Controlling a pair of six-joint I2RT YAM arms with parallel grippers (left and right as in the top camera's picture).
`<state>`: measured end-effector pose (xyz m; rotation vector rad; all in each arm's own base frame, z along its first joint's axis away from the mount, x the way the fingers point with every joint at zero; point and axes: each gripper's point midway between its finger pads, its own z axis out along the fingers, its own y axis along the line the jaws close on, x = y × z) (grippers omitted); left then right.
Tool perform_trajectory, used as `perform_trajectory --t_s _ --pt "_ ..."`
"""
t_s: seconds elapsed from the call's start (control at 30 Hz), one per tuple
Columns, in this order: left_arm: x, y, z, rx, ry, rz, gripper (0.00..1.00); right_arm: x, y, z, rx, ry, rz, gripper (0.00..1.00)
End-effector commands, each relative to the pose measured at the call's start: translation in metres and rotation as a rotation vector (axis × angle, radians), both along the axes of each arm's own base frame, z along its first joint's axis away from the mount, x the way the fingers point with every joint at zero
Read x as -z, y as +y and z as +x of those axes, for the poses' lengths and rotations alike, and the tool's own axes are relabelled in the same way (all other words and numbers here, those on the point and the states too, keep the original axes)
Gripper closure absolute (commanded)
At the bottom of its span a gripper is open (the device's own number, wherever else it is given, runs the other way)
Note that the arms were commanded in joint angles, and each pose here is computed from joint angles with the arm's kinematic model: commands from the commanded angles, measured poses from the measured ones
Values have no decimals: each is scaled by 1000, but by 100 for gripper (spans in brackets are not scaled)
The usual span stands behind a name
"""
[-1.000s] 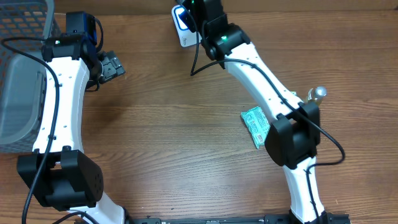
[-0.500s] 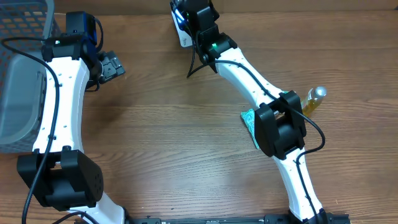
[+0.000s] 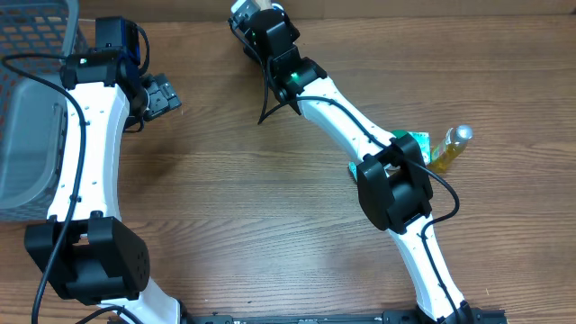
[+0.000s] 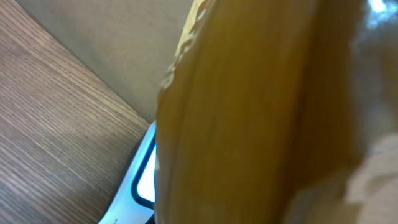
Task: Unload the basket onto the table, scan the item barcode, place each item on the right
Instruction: 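Carry the pouch back and lower it onto the table center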
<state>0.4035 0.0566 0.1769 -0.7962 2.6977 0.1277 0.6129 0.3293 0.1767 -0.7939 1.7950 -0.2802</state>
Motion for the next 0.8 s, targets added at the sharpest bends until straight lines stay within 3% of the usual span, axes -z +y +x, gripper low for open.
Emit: perform_trajectory --t_s 0.0,0.1,0.53,0.77 --pt "-3 3 2 -15 -11 7 0 13 5 -3 -38 35 4 96" --pt "-3 3 2 -15 -11 7 1 17 16 -8 -104 62 22 96" --pt "-3 3 2 -14 -11 7 0 24 13 -10 -100 91 6 96" --pt "-3 3 2 -15 -11 7 0 15 -8 5 -28 83 117 96"
